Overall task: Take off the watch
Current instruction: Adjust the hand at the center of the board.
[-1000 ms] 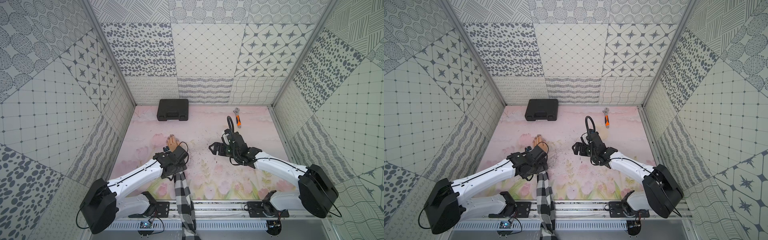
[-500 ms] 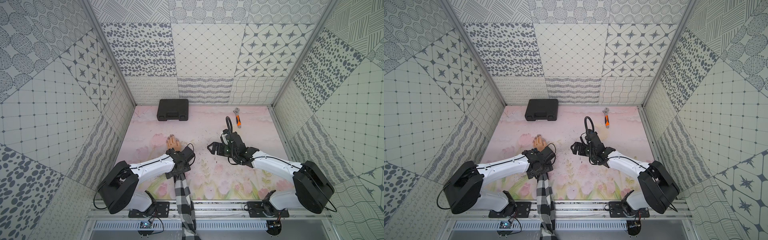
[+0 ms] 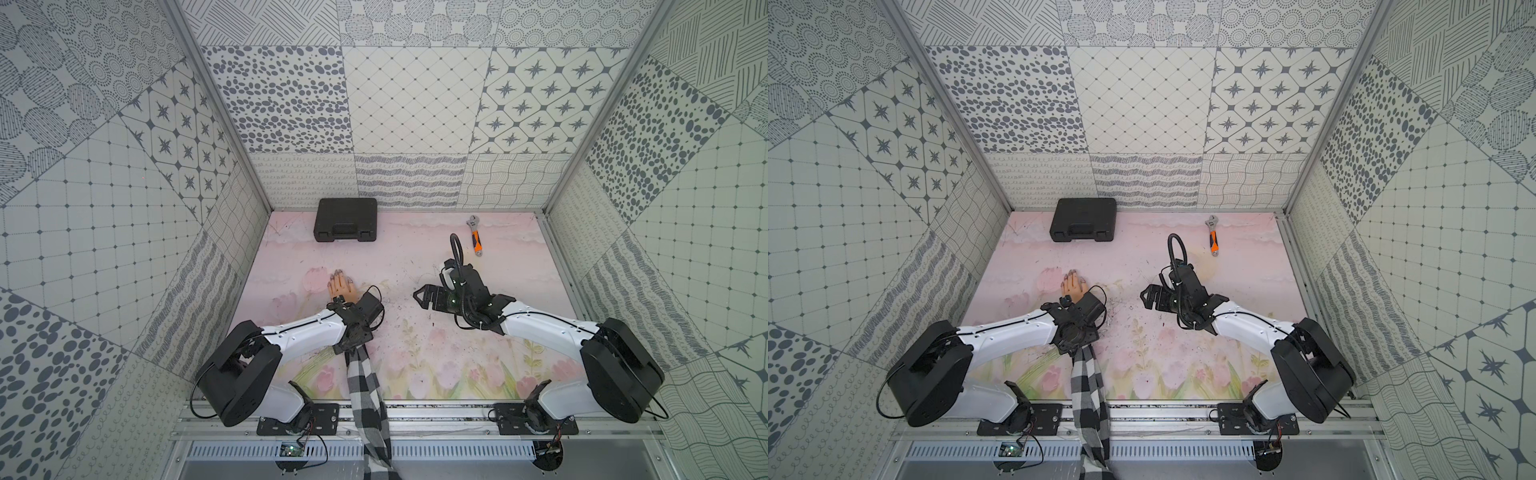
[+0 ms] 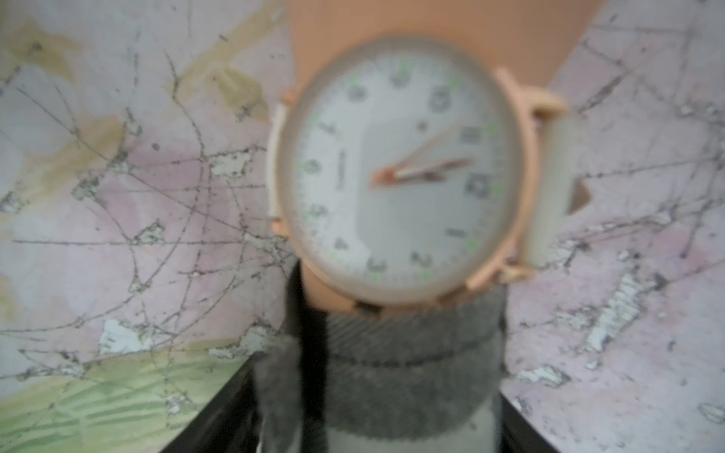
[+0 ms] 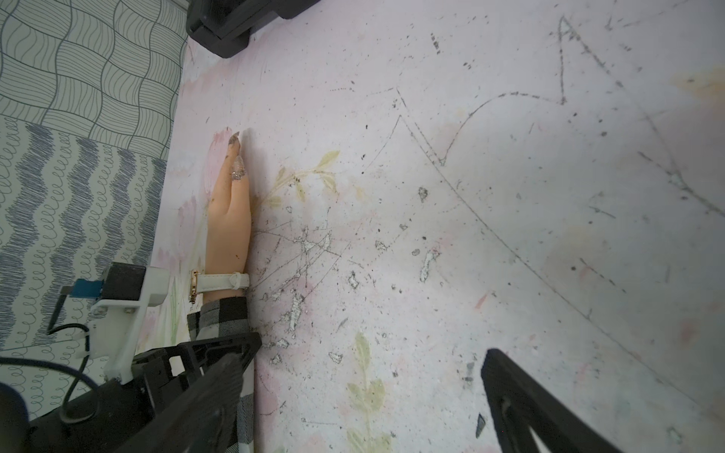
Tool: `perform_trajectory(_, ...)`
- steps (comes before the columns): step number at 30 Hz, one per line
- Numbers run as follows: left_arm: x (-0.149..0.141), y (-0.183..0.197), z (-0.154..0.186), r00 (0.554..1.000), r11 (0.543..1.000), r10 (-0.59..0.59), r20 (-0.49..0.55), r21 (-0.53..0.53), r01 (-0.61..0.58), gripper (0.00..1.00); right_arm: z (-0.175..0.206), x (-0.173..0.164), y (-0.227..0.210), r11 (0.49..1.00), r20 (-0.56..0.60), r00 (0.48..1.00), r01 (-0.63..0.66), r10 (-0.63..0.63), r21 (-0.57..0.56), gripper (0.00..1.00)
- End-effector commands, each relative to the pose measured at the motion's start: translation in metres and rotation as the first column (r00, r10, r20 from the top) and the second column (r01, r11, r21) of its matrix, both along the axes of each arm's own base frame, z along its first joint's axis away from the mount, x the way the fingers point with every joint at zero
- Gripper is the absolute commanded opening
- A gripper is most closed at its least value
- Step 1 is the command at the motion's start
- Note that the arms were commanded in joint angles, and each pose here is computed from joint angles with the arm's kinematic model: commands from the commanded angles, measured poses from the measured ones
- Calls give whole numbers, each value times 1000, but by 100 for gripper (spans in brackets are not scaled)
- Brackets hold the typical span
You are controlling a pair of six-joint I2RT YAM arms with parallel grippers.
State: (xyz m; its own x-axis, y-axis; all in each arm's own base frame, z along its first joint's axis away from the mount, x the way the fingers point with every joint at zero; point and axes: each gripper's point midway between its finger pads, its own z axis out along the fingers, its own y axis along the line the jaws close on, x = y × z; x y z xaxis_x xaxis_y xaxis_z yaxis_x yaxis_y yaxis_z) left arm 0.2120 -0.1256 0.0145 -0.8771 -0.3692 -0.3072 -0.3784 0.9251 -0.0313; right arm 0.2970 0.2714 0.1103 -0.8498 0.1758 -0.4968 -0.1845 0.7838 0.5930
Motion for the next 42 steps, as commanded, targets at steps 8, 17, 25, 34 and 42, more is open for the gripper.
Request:
perform_trajectory(8, 14, -23, 1, 995, 994, -91, 37, -56, 93, 47, 2, -2, 12, 998, -5, 999, -35, 35, 56, 97)
perform_trajectory(17, 24, -81, 34, 956, 943, -261, 136, -175, 282, 39, 1, 1, 35, 983, -29, 996, -74, 80, 169, 97)
perform_trajectory(25, 24, -129, 57, 917, 887, -334, 219, -257, 384, 38, -2, 12, 47, 958, -42, 998, -24, 38, 285, 97)
perform_trajectory(34, 16, -162, 69, 896, 853, -371, 243, -292, 433, 38, -4, 25, 53, 937, -58, 998, 24, -4, 349, 97)
perform_trajectory(42, 12, -181, 78, 883, 830, -387, 264, -317, 458, 38, -11, 39, 50, 908, -102, 994, 83, -45, 411, 88)
